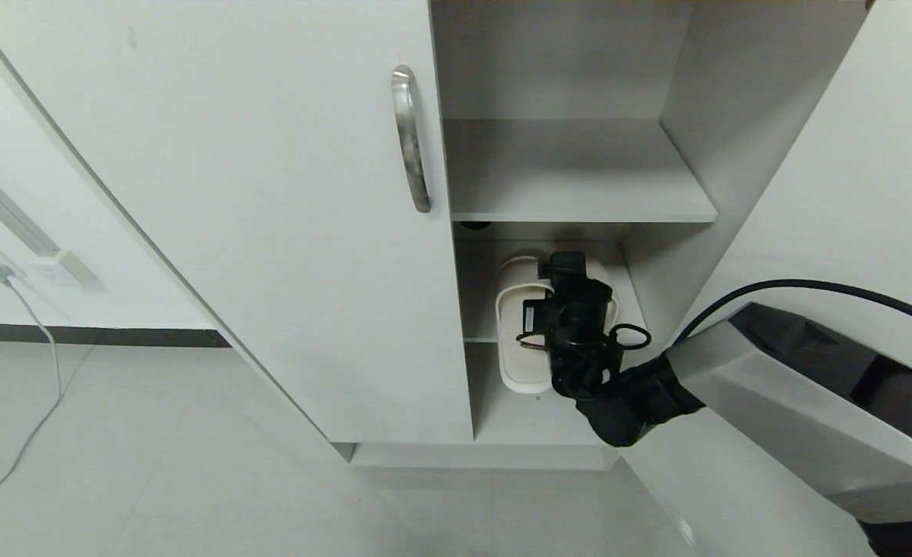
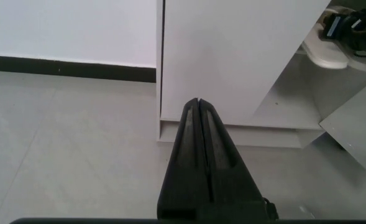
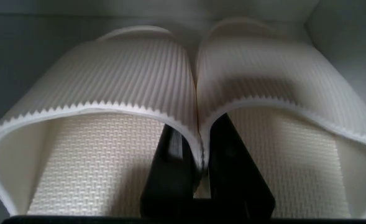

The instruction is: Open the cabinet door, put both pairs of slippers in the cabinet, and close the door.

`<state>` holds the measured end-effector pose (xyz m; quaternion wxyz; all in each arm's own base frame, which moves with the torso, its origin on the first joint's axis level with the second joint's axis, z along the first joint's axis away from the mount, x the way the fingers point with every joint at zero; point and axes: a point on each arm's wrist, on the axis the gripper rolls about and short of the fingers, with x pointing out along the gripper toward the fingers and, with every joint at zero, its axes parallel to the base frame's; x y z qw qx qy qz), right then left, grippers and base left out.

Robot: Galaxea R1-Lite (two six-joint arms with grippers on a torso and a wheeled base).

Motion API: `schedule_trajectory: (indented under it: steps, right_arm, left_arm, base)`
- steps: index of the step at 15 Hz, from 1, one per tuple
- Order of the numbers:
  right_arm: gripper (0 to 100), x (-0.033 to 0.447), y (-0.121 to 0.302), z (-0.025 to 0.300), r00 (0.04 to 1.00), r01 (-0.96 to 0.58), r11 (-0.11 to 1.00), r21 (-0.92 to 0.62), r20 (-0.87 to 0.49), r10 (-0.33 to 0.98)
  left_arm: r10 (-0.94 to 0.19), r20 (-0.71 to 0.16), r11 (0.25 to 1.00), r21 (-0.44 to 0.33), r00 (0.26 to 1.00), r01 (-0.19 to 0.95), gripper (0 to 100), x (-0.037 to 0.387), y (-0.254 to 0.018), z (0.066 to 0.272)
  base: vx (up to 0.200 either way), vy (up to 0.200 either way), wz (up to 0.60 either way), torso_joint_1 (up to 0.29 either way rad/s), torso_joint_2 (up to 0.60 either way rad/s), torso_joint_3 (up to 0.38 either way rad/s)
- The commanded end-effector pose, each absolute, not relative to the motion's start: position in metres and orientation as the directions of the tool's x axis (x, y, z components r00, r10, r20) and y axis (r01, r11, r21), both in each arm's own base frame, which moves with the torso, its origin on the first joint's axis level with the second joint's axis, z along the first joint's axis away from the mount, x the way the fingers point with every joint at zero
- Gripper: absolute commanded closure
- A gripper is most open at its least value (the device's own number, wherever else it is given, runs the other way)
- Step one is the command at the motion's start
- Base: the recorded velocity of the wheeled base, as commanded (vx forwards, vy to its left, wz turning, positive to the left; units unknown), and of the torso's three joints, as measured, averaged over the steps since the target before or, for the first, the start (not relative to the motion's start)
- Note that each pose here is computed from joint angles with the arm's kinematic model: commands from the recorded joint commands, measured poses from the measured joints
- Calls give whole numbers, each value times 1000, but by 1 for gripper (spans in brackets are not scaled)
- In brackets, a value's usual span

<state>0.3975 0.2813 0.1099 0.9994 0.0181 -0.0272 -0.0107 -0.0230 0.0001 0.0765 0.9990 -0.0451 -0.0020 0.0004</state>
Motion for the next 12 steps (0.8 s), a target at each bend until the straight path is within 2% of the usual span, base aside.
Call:
schedule_trajectory:
  steps: [1, 6, 12]
  right_arm:
    - [100, 416, 284, 109, 997, 39, 998, 42, 61, -41]
    - [100, 431, 282, 130, 997, 23, 999, 46, 72, -26]
    - [100, 441, 273, 129, 997, 13, 999, 42, 71, -15]
  left_arm:
    - [2, 3, 996, -90, 1000, -1, 100, -23, 0, 77]
    - [6, 3, 996, -92, 1000, -6, 100, -23, 0, 77]
    - [8, 3, 996, -93, 1000, -7, 100, -23, 0, 77]
  base:
    - [0, 0, 0, 0, 0, 0]
    - [0, 0, 0, 0, 0, 0]
    - [0, 0, 0, 0, 0, 0]
